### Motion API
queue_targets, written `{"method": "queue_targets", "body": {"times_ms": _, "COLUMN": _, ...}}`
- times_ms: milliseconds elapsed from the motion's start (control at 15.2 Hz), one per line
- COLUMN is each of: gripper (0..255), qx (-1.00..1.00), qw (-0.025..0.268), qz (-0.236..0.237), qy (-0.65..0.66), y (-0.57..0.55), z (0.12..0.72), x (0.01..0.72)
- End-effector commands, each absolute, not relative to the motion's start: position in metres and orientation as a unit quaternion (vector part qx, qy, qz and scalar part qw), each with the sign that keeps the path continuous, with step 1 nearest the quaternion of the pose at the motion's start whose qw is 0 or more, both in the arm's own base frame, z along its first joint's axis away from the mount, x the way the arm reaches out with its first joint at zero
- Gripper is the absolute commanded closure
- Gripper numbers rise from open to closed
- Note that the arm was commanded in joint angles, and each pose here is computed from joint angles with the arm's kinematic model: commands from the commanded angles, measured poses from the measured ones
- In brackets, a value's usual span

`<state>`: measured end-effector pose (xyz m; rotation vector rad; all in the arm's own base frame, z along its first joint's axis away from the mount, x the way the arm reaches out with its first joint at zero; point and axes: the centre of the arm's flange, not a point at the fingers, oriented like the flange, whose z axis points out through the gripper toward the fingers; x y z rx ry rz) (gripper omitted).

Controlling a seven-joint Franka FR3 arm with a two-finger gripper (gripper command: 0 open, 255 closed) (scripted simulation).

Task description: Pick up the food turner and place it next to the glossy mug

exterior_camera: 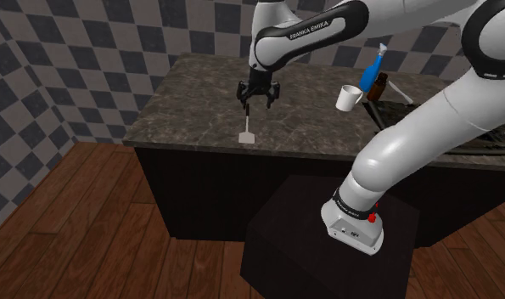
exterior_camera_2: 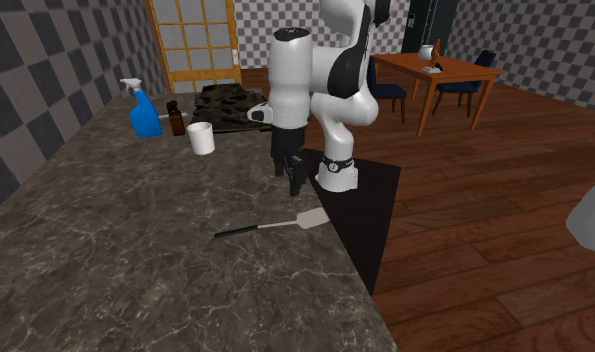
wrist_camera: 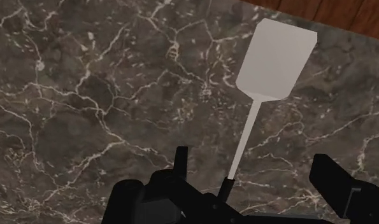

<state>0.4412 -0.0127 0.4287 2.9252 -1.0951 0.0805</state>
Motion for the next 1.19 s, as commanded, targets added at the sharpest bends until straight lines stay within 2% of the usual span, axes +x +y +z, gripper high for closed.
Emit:
{"method": "queue_targets", "body": {"times_ms": 0, "gripper": 0, "qx": 0.922, "qw": 0.010, "qz": 0.028, "qy": -0.387, "y": -0.017, "z": 0.411, "x": 0.461}}
{"method": "queue_targets", "body": {"times_ms": 264, "gripper": 0, "qx": 0.894, "qw": 0.015, "qz": 0.030, "qy": -0.446, "y": -0.029, "z": 0.378, "x": 0.491}}
{"method": "queue_targets", "body": {"times_ms": 726, "gripper": 0, "qx": 0.894, "qw": 0.015, "qz": 0.030, "qy": -0.446, "y": -0.031, "z": 0.342, "x": 0.493}}
{"method": "queue_targets", "body": {"times_ms": 1122, "gripper": 0, "qx": 0.894, "qw": 0.015, "qz": 0.030, "qy": -0.446, "y": -0.031, "z": 0.338, "x": 0.493}}
